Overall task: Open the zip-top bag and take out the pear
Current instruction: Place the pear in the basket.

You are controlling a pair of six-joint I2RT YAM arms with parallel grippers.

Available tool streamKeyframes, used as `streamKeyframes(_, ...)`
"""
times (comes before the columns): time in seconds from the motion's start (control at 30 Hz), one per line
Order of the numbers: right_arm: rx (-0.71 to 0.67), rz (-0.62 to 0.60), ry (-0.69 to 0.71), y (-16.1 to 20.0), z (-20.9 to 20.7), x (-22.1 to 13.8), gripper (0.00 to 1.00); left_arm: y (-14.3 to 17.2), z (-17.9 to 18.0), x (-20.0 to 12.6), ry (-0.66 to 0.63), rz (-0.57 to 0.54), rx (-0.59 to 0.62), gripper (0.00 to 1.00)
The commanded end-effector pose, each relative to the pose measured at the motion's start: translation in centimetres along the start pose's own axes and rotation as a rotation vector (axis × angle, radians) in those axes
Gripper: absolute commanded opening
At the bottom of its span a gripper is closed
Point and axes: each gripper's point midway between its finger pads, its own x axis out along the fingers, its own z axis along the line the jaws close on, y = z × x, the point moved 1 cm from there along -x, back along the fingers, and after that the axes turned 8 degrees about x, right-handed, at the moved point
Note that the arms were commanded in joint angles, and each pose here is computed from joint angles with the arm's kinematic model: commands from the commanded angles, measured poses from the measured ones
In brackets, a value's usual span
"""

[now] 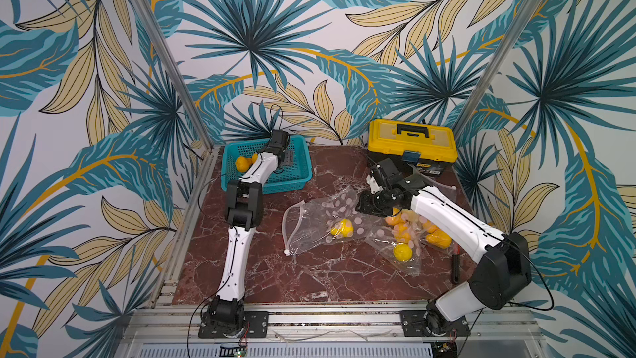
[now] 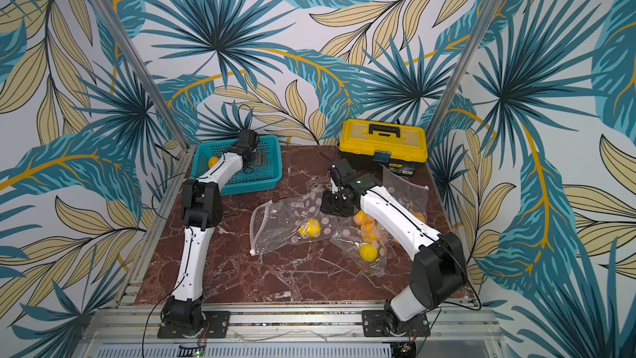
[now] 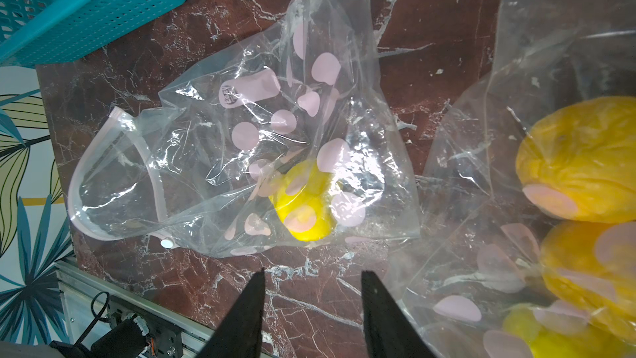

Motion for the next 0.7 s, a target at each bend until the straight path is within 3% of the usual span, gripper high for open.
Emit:
streamKeyframes(0.0, -0.010, -0.024, 0.014, -0.2, -0.1, -1.3, 0.48, -4.3, 2.2, -4.9, -0.026, -0.099, -0.011, 0.90)
streamKeyframes(0.27, -0.027, -0.034, 0.029, -0.5, -0.2, -1.6, 0.48, -5.8, 2.7, -11.5, 0.041, -0.140, -0.026, 0.90)
streamKeyframes(0.43, -0.030, -0.016, 0.033, -0.4, -0.2, -1.0, 0.48, -2.4, 0.5, -15.1, 0.224, -0.074, -0.083, 0.81)
streamKeyframes(0.67, -0.048, 0.060, -0.001, 0.7, 0.6, 0.5, 0.48, 5.6, -2.5, -20.6, 0.464, 0.076, -0.209, 0.66)
